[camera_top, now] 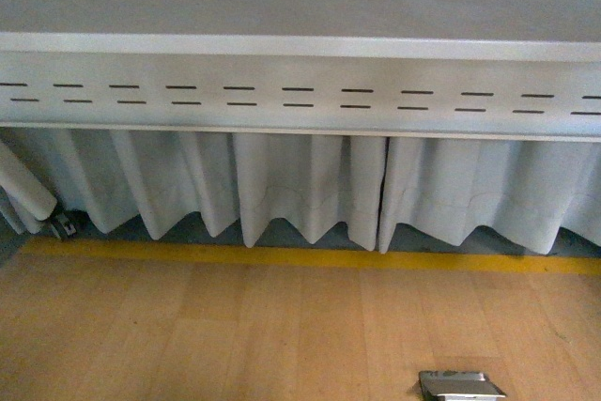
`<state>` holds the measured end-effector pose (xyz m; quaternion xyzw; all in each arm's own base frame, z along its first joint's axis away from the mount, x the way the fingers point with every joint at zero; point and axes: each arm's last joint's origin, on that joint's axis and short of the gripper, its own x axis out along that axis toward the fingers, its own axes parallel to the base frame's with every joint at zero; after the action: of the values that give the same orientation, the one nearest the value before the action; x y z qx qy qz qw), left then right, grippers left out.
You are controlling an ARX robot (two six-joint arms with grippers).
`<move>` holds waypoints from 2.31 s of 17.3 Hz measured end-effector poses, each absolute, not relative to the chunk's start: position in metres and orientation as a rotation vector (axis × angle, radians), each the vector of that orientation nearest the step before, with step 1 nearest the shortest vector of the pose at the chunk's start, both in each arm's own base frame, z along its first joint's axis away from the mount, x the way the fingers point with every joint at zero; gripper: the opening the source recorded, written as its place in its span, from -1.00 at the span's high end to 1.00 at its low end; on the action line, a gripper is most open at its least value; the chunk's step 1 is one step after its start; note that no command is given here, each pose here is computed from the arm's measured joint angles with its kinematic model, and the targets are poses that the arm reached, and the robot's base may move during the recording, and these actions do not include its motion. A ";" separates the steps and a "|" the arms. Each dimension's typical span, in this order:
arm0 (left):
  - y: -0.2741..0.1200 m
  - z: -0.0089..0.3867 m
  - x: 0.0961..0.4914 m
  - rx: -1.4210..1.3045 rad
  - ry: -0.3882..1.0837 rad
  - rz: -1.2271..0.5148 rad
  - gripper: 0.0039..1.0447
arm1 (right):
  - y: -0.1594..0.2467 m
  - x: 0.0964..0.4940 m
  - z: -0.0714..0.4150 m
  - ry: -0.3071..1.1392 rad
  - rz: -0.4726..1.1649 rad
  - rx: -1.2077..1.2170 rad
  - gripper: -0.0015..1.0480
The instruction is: Open oven
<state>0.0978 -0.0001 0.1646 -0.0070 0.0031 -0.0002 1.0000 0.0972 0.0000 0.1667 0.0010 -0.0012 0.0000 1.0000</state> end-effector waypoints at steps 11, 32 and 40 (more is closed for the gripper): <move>0.000 0.165 0.098 -0.014 0.006 0.000 -0.88 | 0.000 0.097 0.167 -0.002 0.000 0.002 -0.87; 0.000 0.164 0.098 -0.014 0.009 0.000 -0.88 | 0.000 0.097 0.167 -0.002 0.000 0.002 -0.87; 0.000 0.165 0.098 -0.011 0.006 0.000 -0.88 | 0.000 0.097 0.167 -0.004 0.000 0.001 -0.87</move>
<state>0.0978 -0.0001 0.1646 -0.0054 0.0028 -0.0002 1.0000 0.0972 0.0000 0.1668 0.0005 -0.0018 0.0000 1.0000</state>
